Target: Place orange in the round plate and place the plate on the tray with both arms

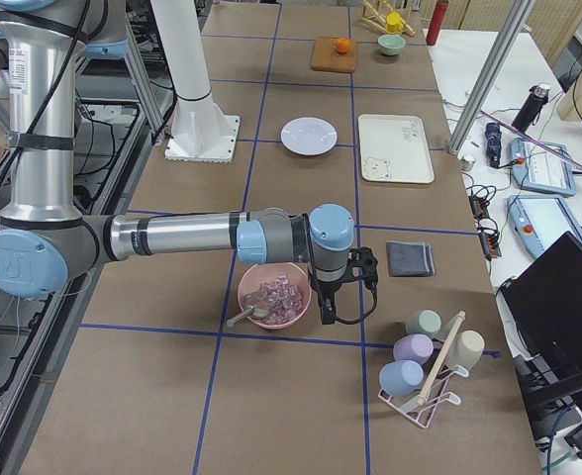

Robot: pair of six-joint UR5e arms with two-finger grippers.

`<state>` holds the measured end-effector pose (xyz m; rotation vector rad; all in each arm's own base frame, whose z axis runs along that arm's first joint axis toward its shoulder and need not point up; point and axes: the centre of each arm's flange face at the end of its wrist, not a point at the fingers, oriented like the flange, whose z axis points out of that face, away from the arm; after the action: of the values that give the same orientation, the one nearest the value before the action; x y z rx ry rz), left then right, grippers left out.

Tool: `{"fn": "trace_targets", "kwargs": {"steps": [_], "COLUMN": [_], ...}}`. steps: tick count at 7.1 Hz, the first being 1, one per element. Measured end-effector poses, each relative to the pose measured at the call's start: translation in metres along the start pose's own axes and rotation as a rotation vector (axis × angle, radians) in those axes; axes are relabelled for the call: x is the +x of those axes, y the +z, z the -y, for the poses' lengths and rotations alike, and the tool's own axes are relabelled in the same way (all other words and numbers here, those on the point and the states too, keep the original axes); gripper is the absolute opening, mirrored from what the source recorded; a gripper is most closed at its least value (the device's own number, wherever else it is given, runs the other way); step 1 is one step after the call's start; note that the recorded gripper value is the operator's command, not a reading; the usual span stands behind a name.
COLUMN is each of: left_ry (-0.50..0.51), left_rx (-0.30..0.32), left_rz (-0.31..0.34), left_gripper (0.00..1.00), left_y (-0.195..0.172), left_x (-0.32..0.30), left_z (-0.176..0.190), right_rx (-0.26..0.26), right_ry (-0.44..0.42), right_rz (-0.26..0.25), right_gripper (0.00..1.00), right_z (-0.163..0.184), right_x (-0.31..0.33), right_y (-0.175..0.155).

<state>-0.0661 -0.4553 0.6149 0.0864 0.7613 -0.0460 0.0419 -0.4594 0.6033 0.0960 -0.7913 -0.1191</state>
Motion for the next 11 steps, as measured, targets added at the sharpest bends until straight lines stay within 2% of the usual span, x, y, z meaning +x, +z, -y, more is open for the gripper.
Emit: {"fn": "trace_targets", "kwargs": {"steps": [5,9,11], "left_ry": [0.010,0.016,0.052], "left_rx": [-0.003,-0.010,-0.035], "left_rz": [-0.020,-0.025,-0.027], "left_gripper": [0.98,0.97,0.97], "left_y": [0.003,0.006,0.018], "left_x": [0.008,0.012,0.028], "left_z": [-0.001,-0.001,0.004], "right_rx": [0.006,0.009,0.011], "right_ry": [0.001,-0.007,-0.016], "right_rz": [0.072,0.088,0.091], "right_gripper": [1.00,1.00,1.00], "right_z": [-0.008,-0.005,-0.004], "right_x": [-0.010,-0.015,-0.020], "right_y": [-0.003,-0.004,-0.005]}}
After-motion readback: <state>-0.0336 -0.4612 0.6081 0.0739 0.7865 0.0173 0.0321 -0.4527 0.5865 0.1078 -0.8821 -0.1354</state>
